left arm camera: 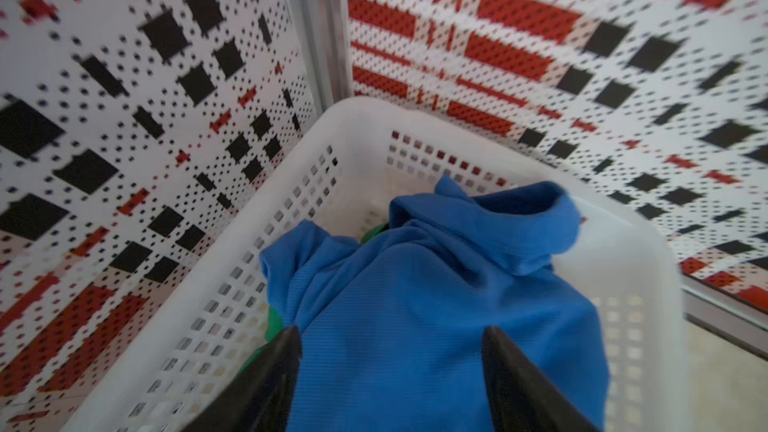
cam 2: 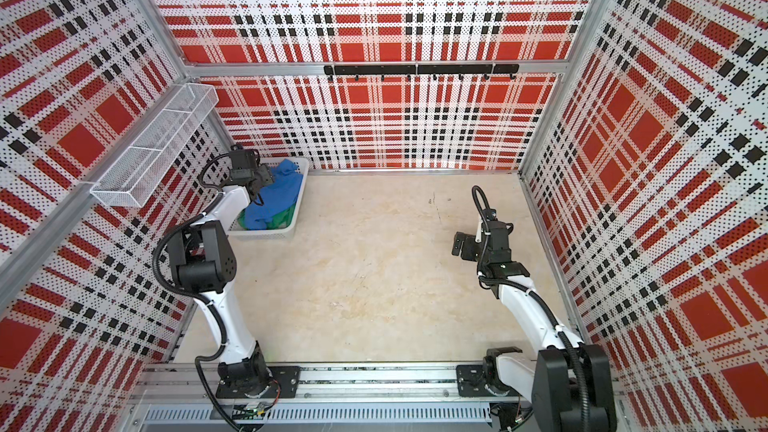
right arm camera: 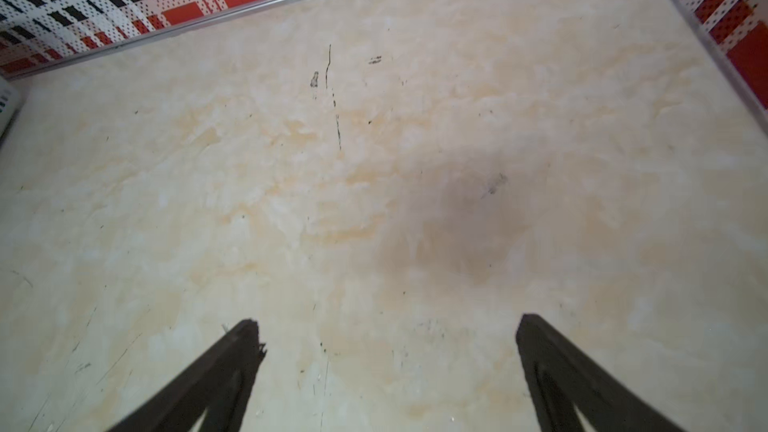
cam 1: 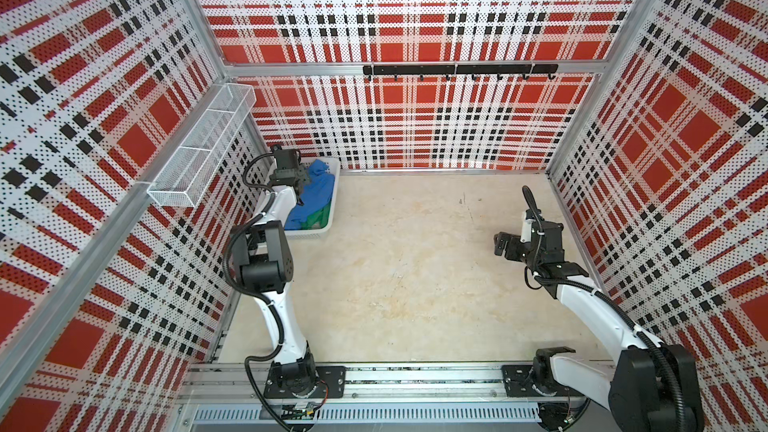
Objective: Fold and stack the tank tops
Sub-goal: 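Reach the left gripper into the basket and grasp the blue tank top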
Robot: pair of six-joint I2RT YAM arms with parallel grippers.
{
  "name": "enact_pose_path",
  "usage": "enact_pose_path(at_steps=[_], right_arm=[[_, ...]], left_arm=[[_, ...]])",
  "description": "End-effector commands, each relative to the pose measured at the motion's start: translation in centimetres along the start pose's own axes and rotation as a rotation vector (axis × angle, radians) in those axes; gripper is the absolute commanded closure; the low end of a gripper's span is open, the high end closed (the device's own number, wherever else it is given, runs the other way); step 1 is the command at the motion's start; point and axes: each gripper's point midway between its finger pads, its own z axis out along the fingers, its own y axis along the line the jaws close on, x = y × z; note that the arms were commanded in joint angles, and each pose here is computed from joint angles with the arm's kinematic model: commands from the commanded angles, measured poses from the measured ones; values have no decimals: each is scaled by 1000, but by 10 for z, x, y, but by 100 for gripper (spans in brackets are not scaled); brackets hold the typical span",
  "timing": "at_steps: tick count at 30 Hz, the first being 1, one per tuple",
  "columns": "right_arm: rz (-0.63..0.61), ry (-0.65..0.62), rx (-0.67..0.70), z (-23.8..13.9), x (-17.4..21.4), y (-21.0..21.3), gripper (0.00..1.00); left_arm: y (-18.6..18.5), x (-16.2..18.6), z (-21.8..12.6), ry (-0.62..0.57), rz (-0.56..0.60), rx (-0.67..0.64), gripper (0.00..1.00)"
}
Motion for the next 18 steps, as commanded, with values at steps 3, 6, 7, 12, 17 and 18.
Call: enact_pose_path(at_steps=[3, 6, 7, 12, 17, 18], right_arm=[[15, 26, -17, -2, 17, 1, 0], [7, 61, -22, 4, 23, 2, 0], [5, 68, -24, 5, 23, 3, 0], [8, 67, -24, 7, 24, 3, 0], [22, 62, -29, 6, 23, 4, 0], [24, 58, -28, 5, 22, 3, 0]], left_arm=[[5, 57, 16, 193, 48, -27, 38], [2, 71, 22, 216, 54, -31, 53], [1, 72, 22, 216, 59, -36, 60], [-1, 72, 23, 206, 56, -34, 85], [-1, 61, 16, 181, 52, -44, 100], [-1, 54, 9, 164, 52, -46, 100]])
